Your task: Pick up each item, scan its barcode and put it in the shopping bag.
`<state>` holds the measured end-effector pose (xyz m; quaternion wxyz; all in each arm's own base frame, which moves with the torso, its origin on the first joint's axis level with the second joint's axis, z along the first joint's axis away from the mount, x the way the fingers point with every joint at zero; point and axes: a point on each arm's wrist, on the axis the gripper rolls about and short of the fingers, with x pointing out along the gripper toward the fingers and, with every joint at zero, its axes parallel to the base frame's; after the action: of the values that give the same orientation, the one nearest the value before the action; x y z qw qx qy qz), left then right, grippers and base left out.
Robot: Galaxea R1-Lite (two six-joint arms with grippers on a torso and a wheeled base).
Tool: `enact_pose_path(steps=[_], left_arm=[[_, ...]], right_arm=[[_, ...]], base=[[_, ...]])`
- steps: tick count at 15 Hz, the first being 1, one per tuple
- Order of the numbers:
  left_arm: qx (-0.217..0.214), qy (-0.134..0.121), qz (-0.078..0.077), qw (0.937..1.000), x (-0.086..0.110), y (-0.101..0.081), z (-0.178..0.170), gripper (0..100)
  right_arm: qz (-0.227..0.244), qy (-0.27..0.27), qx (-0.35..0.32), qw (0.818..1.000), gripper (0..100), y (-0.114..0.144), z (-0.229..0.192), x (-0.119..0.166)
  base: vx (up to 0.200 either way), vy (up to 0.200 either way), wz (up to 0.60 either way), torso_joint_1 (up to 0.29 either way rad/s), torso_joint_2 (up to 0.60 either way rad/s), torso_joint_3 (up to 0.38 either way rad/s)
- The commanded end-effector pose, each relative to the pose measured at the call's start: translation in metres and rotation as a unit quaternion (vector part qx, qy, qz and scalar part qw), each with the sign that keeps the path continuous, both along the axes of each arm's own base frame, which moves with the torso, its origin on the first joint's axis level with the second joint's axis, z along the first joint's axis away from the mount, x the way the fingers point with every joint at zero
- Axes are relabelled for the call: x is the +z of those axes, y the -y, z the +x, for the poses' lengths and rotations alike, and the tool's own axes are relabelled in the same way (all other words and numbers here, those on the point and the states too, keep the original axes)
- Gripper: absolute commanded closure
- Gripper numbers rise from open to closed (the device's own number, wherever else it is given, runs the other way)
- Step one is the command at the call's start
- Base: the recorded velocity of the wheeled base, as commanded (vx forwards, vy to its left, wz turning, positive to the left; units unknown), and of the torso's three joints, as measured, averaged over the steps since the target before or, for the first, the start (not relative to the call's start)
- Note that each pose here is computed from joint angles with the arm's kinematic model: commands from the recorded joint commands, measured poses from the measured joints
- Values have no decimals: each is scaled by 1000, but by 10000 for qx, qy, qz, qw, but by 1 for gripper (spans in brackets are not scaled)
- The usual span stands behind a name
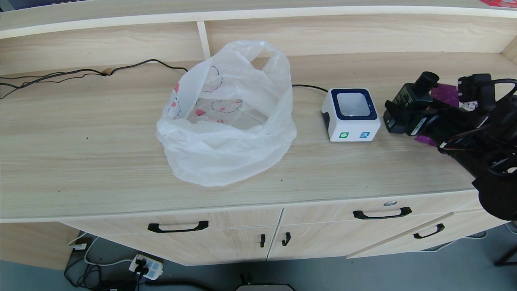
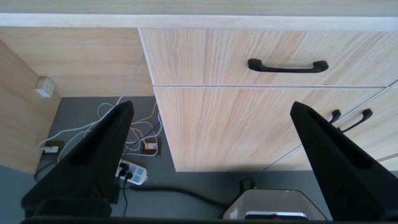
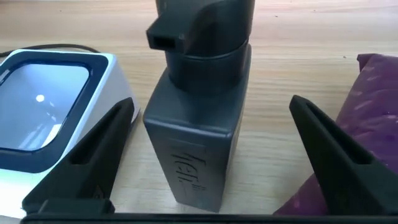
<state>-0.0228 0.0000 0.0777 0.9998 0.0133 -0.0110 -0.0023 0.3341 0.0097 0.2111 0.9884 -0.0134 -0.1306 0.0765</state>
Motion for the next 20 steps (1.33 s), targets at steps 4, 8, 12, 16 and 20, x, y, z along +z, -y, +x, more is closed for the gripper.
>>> enact_pose_path(steps=[4, 8, 12, 16, 20], left_arm=[[1, -2, -3, 10000, 0, 0, 0, 0], [1, 5, -3, 10000, 0, 0, 0, 0], [1, 5, -3, 10000, 0, 0, 0, 0], [1, 5, -3, 10000, 0, 0, 0, 0], [1, -2, -3, 10000, 0, 0, 0, 0]], right_arm=[[49, -41, -24, 10000, 0, 0, 9, -4], [55, -41, -46, 10000, 100, 1, 8, -5], [56, 13, -38, 10000, 100, 0, 7, -2], [145, 383, 49, 9991, 100, -4, -9, 15], [273, 483, 256, 9981, 100, -23, -69, 27]], base=[[0, 0, 0, 0, 0, 0], [0, 0, 0, 0, 0, 0], [0, 0, 0, 0, 0, 0], [0, 0, 0, 0, 0, 0], [0, 0, 0, 0, 0, 0]])
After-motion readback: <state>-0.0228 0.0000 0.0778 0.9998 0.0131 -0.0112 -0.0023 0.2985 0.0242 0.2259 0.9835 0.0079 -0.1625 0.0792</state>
